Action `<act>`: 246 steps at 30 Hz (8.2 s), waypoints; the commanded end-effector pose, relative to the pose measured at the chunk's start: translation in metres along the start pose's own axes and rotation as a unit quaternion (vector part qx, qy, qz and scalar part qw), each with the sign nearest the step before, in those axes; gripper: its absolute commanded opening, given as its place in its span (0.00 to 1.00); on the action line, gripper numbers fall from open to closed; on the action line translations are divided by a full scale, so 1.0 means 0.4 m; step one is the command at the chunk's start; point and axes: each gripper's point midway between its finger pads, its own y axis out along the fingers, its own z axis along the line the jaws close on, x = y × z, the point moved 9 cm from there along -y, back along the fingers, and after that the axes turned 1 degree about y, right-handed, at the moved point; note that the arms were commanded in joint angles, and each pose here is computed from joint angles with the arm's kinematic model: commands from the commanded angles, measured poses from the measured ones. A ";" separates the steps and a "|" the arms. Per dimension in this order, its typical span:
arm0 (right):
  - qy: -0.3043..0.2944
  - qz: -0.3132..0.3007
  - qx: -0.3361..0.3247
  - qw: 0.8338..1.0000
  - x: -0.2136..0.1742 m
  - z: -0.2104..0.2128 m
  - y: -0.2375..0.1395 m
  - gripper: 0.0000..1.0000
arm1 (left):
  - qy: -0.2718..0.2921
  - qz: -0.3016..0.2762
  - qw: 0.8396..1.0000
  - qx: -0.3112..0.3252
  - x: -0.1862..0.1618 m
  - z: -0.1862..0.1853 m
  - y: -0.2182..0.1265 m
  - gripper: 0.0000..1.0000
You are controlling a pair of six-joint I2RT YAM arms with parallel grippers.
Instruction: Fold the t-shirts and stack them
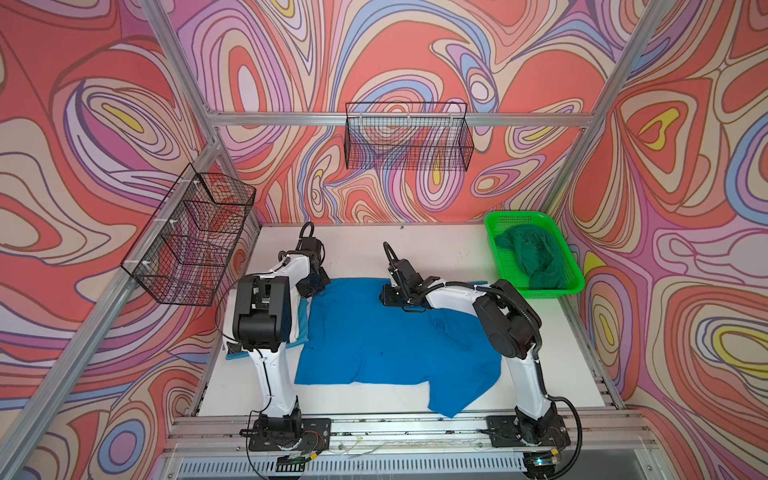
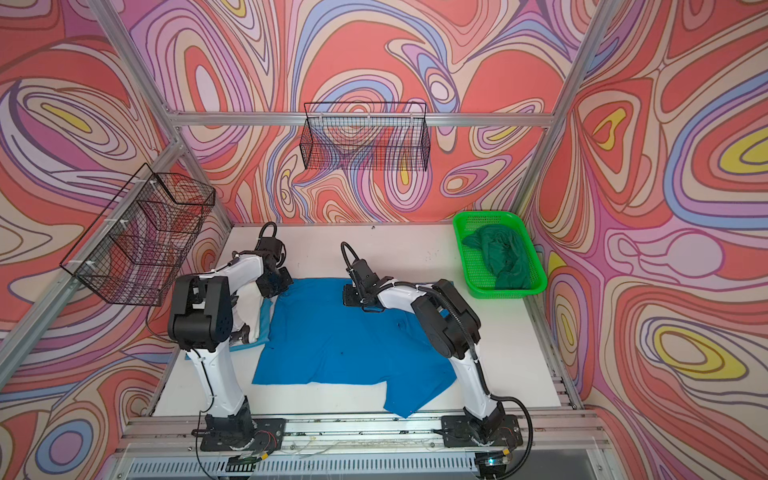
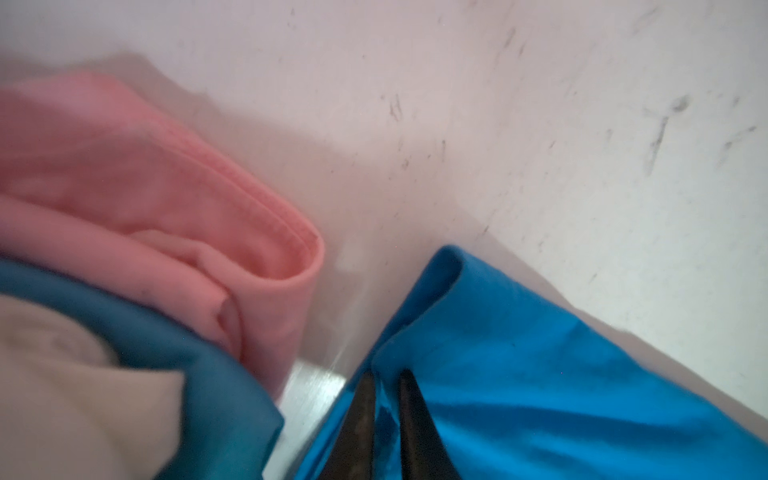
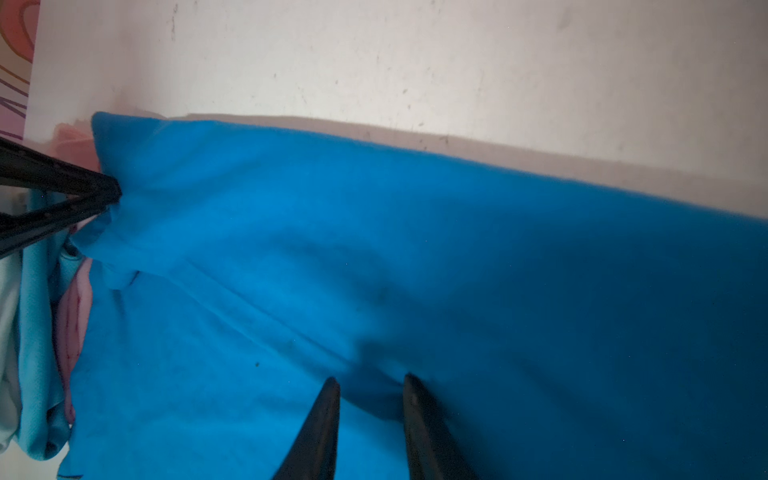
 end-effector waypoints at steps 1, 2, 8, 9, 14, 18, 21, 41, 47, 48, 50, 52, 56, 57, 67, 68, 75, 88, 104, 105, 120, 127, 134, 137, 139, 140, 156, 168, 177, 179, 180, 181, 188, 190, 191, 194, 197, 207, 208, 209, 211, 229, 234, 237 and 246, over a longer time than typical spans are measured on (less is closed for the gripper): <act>0.015 0.052 -0.077 0.996 -0.082 -0.092 0.019 0.29 | 0.003 0.018 0.999 0.034 0.001 0.026 0.023 0.16; 0.016 0.053 -0.076 0.996 -0.088 -0.095 0.014 0.29 | 0.004 0.018 0.999 0.033 0.003 0.024 0.022 0.17; 0.010 0.048 -0.060 0.997 -0.094 -0.087 -0.042 0.31 | 0.016 0.018 0.999 0.032 0.019 0.014 0.019 0.21; 0.009 0.045 -0.050 0.998 -0.090 -0.079 -0.061 0.33 | 0.017 0.019 0.999 0.032 0.020 0.013 0.019 0.21; 0.014 0.001 -0.017 1.000 -0.064 -0.063 -0.195 0.41 | 0.013 0.017 0.999 0.026 0.014 0.016 0.013 0.26; 0.084 -0.048 -0.045 0.994 -0.048 -0.177 -0.320 0.43 | 0.005 0.020 1.000 0.024 0.013 0.018 0.017 0.30; 0.146 -0.074 -0.091 0.982 -0.048 -0.310 -0.385 0.45 | -0.002 0.024 0.999 0.020 0.014 0.018 0.024 0.32; 0.314 -0.063 -0.227 0.920 -0.036 -0.634 -0.319 0.43 | -0.002 0.059 0.998 0.023 0.053 -0.018 0.091 0.39; 0.299 -0.068 -0.213 0.928 0.041 -0.640 -0.278 0.44 | -0.007 0.058 0.998 0.008 0.098 -0.054 0.105 0.42; 0.296 -0.068 -0.210 0.929 0.054 -0.641 -0.267 0.44 | -0.010 0.057 0.998 0.004 0.104 -0.059 0.103 0.43; 0.294 -0.060 -0.205 0.932 0.072 -0.648 -0.241 0.44 | -0.016 0.052 0.998 -0.007 0.114 -0.069 0.099 0.46; 0.289 -0.057 -0.195 0.936 0.098 -0.649 -0.226 0.43 | -0.025 0.049 0.998 -0.031 0.122 -0.080 0.083 0.50; 0.272 -0.082 -0.188 0.940 0.153 -0.615 -0.272 0.44 | -0.049 0.020 0.993 -0.105 0.142 -0.105 -0.020 0.63; 0.267 -0.094 -0.192 0.940 0.165 -0.600 -0.299 0.45 | -0.054 0.010 0.990 -0.129 0.148 -0.110 -0.061 0.65; 0.233 -0.119 -0.153 0.953 0.037 -0.452 -0.532 0.54 | -0.116 -0.025 0.975 -0.186 -0.035 0.027 -0.332 0.94; 0.230 -0.109 -0.152 0.955 0.006 -0.445 -0.545 0.55 | -0.121 -0.023 0.975 -0.187 -0.074 0.052 -0.340 0.94; 0.225 -0.055 -0.167 0.958 -0.209 -0.397 -0.605 0.64 | -0.177 0.016 0.976 -0.126 -0.333 0.236 -0.333 0.96; 0.227 -0.018 -0.181 0.957 -0.358 -0.370 -0.618 0.65 | -0.237 0.062 0.967 -0.074 -0.536 0.354 -0.204 0.77; 0.212 -0.022 -0.196 0.957 -0.330 -0.357 -0.623 0.64 | -0.186 0.062 0.981 -0.004 -0.484 0.340 -0.118 0.39; 0.210 -0.023 -0.196 0.958 -0.326 -0.354 -0.625 0.64 | -0.184 0.067 0.981 -0.006 -0.484 0.337 -0.113 0.37; 0.215 0.061 -0.196 0.955 -0.411 -0.370 -0.567 0.62 | -0.179 0.074 0.981 -0.026 -0.479 0.323 -0.110 0.00; 0.213 0.080 -0.215 0.950 -0.481 -0.347 -0.540 0.54 | -0.190 0.057 0.979 -0.051 -0.465 0.315 -0.156 0.00; 0.207 0.081 -0.230 0.948 -0.519 -0.330 -0.528 0.46 | -0.211 0.062 0.973 -0.067 -0.476 0.316 -0.182 0.00; 0.208 0.083 -0.219 0.950 -0.532 -0.315 -0.507 0.43 | -0.223 0.051 0.970 -0.084 -0.456 0.303 -0.210 0.00; 0.200 0.079 -0.222 0.951 -0.531 -0.301 -0.500 0.41 | -0.230 0.052 0.967 -0.091 -0.458 0.302 -0.217 0.00; 0.197 0.078 -0.221 0.952 -0.529 -0.293 -0.496 0.41 | -0.232 0.052 0.967 -0.096 -0.459 0.300 -0.220 0.00; 0.198 0.050 -0.250 0.946 -0.525 -0.267 -0.550 0.35 | -0.230 0.046 0.964 -0.125 -0.457 0.281 -0.263 0.00; 0.174 0.066 -0.236 0.954 -0.592 -0.248 -0.497 0.34 | -0.197 0.053 0.966 -0.158 -0.431 0.246 -0.278 0.00; 0.155 0.026 -0.236 0.959 -0.548 -0.213 -0.478 0.41 | -0.195 0.055 0.967 -0.154 -0.443 0.252 -0.277 0.00; 0.151 0.027 -0.243 0.958 -0.543 -0.208 -0.473 0.41 | -0.196 0.055 0.966 -0.156 -0.444 0.251 -0.276 0.00; 0.148 0.024 -0.247 0.957 -0.538 -0.205 -0.472 0.41 | -0.197 0.056 0.966 -0.155 -0.445 0.252 -0.276 0.00; 0.146 0.024 -0.250 0.957 -0.537 -0.205 -0.471 0.41 | -0.197 0.056 0.967 -0.155 -0.445 0.252 -0.276 0.00; 0.130 -0.005 -0.254 0.958 -0.506 -0.187 -0.486 0.41 | -0.194 0.054 0.966 -0.160 -0.447 0.251 -0.279 0.00; 0.124 -0.012 -0.251 0.960 -0.499 -0.181 -0.488 0.42 | -0.194 0.054 0.966 -0.161 -0.449 0.251 -0.277 0.00; 0.121 -0.016 -0.252 0.960 -0.494 -0.178 -0.489 0.42 | -0.193 0.054 0.966 -0.161 -0.450 0.250 -0.276 0.00; 0.109 -0.016 -0.250 0.962 -0.492 -0.176 -0.481 0.41 | -0.191 0.055 0.966 -0.164 -0.450 0.248 -0.276 0.00; 0.104 -0.006 -0.247 0.963 -0.499 -0.177 -0.465 0.39 | -0.190 0.053 0.966 -0.166 -0.448 0.247 -0.277 0.00; 0.093 0.020 -0.242 0.966 -0.527 -0.194 -0.422 0.33 | -0.188 0.053 0.967 -0.167 -0.450 0.247 -0.274 0.00; 0.090 0.023 -0.243 0.966 -0.528 -0.195 -0.419 0.32 | -0.187 0.053 0.967 -0.166 -0.451 0.247 -0.273 0.00; 0.087 0.026 -0.243 0.966 -0.530 -0.196 -0.416 0.29 | -0.187 0.053 0.967 -0.167 -0.450 0.247 -0.273 0.00; 0.083 0.035 -0.241 0.966 -0.532 -0.195 -0.409 0.22 | -0.187 0.053 0.967 -0.167 -0.451 0.248 -0.273 0.00; 0.092 -0.007 -0.253 0.963 -0.473 -0.187 -0.548 0.00 | -0.189 0.048 0.967 -0.162 -0.448 0.249 -0.275 0.00; 0.101 -0.040 -0.257 0.960 -0.444 -0.194 -0.640 0.00 | -0.192 0.050 0.968 -0.156 -0.448 0.251 -0.274 0.00; 0.103 -0.059 -0.266 0.957 -0.430 -0.200 -0.693 0.00 | -0.192 0.052 0.969 -0.149 -0.448 0.253 -0.275 0.00; 0.105 -0.127 -0.260 0.951 -0.387 -0.196 -0.844 0.00 | -0.197 0.052 0.969 -0.139 -0.450 0.259 -0.289 0.00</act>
